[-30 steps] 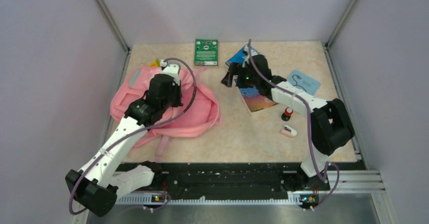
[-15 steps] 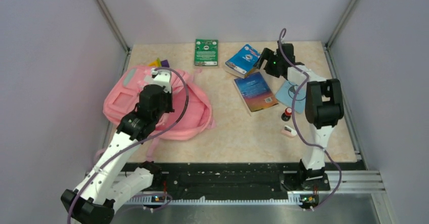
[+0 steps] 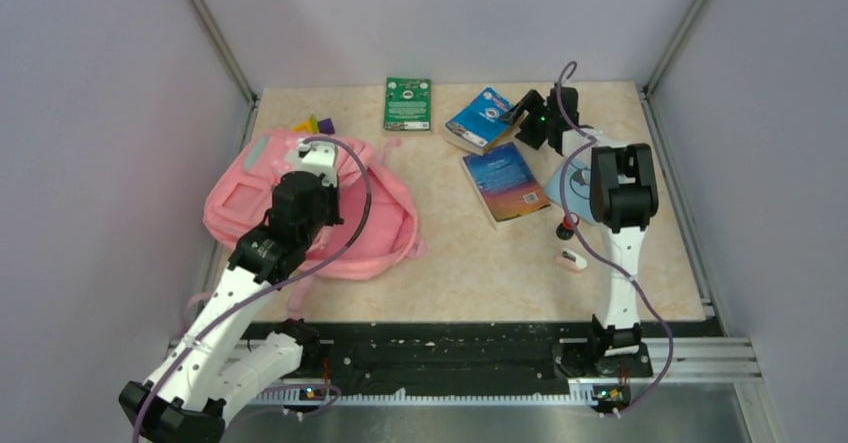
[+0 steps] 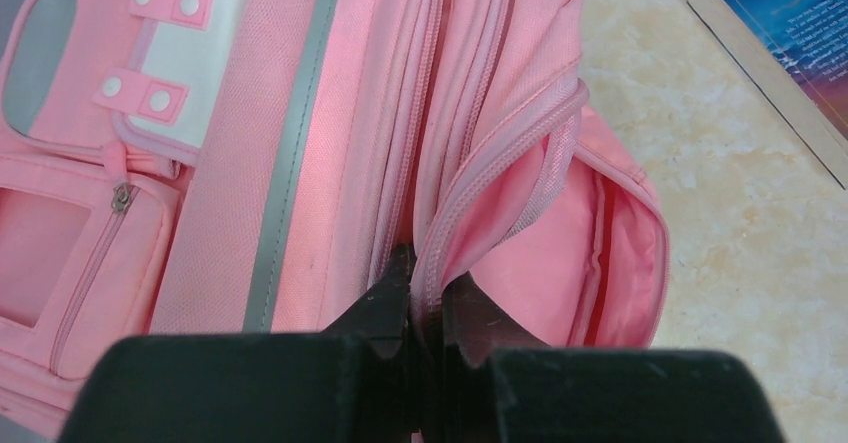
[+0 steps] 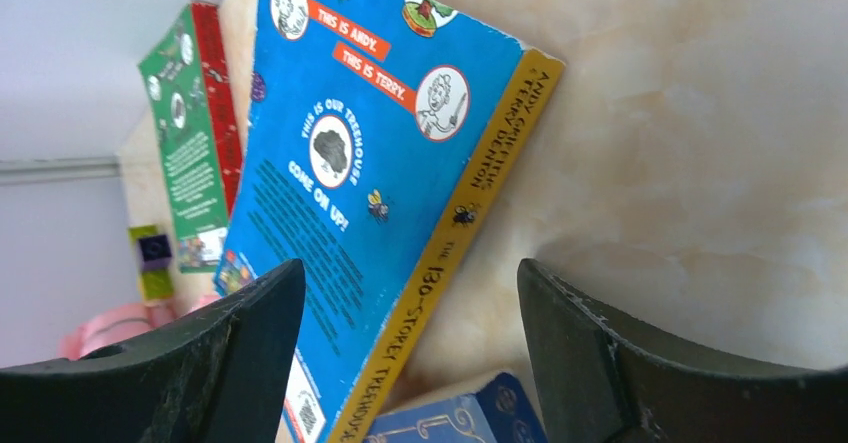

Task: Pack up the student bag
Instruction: Pick up the book from the center of the board, then place the book in the student bag.

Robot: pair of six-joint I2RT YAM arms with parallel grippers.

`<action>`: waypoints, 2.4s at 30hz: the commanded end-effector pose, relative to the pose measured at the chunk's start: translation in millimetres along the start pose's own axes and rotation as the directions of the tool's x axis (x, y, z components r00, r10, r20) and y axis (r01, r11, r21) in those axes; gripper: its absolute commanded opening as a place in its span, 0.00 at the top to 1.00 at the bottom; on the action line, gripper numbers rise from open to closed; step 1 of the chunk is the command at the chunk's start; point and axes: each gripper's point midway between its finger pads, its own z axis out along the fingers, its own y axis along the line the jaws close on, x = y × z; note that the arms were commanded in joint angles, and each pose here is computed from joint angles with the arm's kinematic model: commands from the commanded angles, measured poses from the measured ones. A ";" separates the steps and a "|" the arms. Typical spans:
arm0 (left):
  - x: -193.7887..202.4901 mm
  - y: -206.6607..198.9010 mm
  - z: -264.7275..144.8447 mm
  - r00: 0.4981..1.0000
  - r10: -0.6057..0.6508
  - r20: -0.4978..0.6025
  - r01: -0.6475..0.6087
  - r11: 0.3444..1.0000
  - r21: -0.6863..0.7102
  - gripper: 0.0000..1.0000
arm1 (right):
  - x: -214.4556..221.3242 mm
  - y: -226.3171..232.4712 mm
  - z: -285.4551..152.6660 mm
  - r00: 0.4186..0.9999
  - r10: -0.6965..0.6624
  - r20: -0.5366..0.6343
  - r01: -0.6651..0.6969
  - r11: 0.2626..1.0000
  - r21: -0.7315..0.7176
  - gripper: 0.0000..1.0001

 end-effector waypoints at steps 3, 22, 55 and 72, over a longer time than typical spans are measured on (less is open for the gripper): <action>-41.5 -5.1 -4.0 0.987 -0.053 0.152 0.049 0.998 0.032 1.00 | 1.2 13.4 16.5 0.986 0.167 -0.001 -0.166 0.984 -0.071 0.24; -45.0 -6.9 -8.2 0.983 -0.059 0.171 0.051 0.997 0.049 1.00 | 18.0 44.0 38.3 0.951 0.309 0.008 -0.300 0.928 -0.220 0.62; -47.5 -8.4 -14.7 0.977 -0.074 0.198 0.061 0.996 0.070 1.00 | 45.5 140.0 -197.4 0.995 -0.026 0.098 0.068 0.890 -0.451 1.00; -57.9 -21.5 -26.0 0.963 -0.108 0.246 0.069 0.985 0.161 1.00 | 241.9 236.8 -295.0 0.946 -0.201 -0.256 -0.010 0.768 -0.641 1.00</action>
